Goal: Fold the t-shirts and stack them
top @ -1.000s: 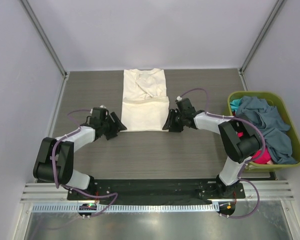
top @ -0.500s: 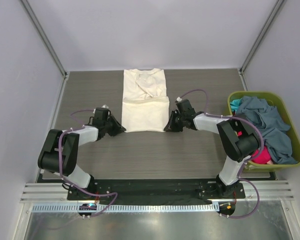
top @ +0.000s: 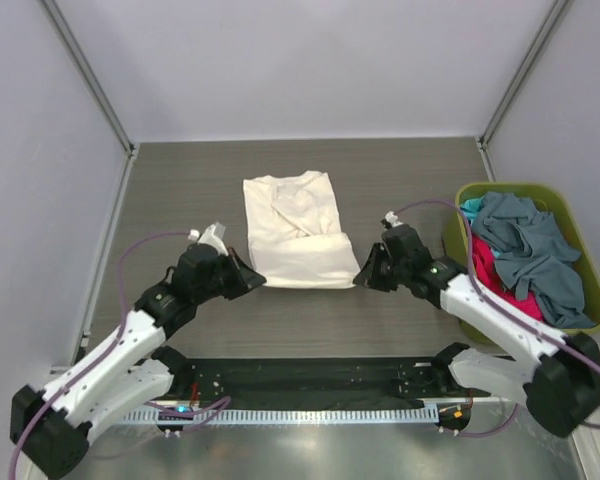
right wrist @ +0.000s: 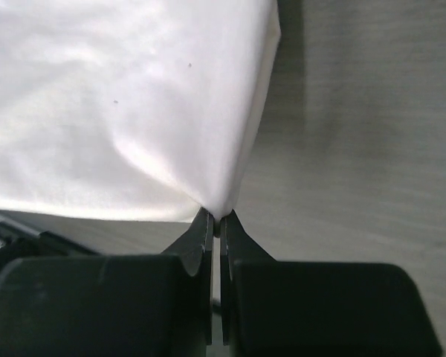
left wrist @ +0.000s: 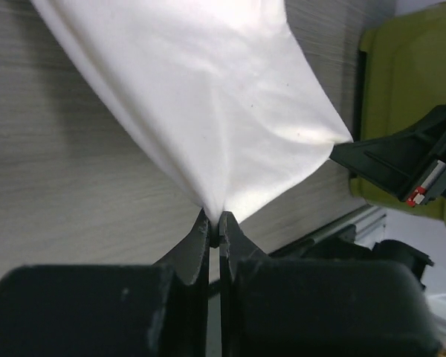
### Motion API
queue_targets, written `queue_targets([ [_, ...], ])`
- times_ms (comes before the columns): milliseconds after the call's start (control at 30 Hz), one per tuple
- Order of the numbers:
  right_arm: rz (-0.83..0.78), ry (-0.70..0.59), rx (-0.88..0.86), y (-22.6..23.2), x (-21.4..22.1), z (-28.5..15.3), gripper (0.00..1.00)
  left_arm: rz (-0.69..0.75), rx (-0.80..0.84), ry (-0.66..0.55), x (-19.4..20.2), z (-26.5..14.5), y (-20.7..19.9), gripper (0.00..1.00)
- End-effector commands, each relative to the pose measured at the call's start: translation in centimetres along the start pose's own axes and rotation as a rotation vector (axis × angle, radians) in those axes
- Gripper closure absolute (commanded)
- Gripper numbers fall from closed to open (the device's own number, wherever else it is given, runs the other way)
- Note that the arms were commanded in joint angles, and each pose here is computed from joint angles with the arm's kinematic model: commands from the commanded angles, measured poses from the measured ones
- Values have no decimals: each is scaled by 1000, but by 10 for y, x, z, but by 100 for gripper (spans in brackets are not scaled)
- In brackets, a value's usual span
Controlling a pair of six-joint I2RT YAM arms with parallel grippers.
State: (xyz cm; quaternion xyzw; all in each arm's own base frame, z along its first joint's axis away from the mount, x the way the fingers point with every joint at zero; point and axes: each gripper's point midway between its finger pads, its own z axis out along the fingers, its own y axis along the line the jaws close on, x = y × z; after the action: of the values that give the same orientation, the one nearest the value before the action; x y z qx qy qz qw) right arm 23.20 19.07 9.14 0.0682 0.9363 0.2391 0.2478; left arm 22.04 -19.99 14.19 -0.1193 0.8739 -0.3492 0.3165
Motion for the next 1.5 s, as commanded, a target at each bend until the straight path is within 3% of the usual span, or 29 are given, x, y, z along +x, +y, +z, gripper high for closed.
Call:
queue_targets([
  [0,45,5,41,-8,26,-38,99,-67,-119,25,25,-35,27,100],
  [100,52,6,6,5,35,-53,99,-72,-113,-1,20,-57,21,100],
  [267,-21,-108,46,27,-14,-63,99,35,-186,-128,-26,-75,7,100],
  [467,-105,-184,152,45,-85,-47,99,140,-268,-188,-72,-53,-10,100],
  [633,-128,-213,180,56,-132,-31,99,133,-283,-250,-121,-39,-20,100],
  [833,-148,-197,206,56,-169,0,99,66,-287,-221,-168,-2,-6,100],
  [1233,-101,-120,224,32,-216,80,99,-29,-321,-86,-217,93,42,100],
  [1367,-104,-107,151,42,-241,108,99,-51,-363,-48,-229,129,65,98],
  [1400,-103,-114,146,43,-247,114,97,-48,-343,-75,-249,133,58,96],
  [1433,-107,-118,135,44,-255,119,86,-80,-385,0,-236,153,80,83],
  [1467,-120,-128,110,45,-270,131,64,-87,-378,13,-241,160,82,68],
])
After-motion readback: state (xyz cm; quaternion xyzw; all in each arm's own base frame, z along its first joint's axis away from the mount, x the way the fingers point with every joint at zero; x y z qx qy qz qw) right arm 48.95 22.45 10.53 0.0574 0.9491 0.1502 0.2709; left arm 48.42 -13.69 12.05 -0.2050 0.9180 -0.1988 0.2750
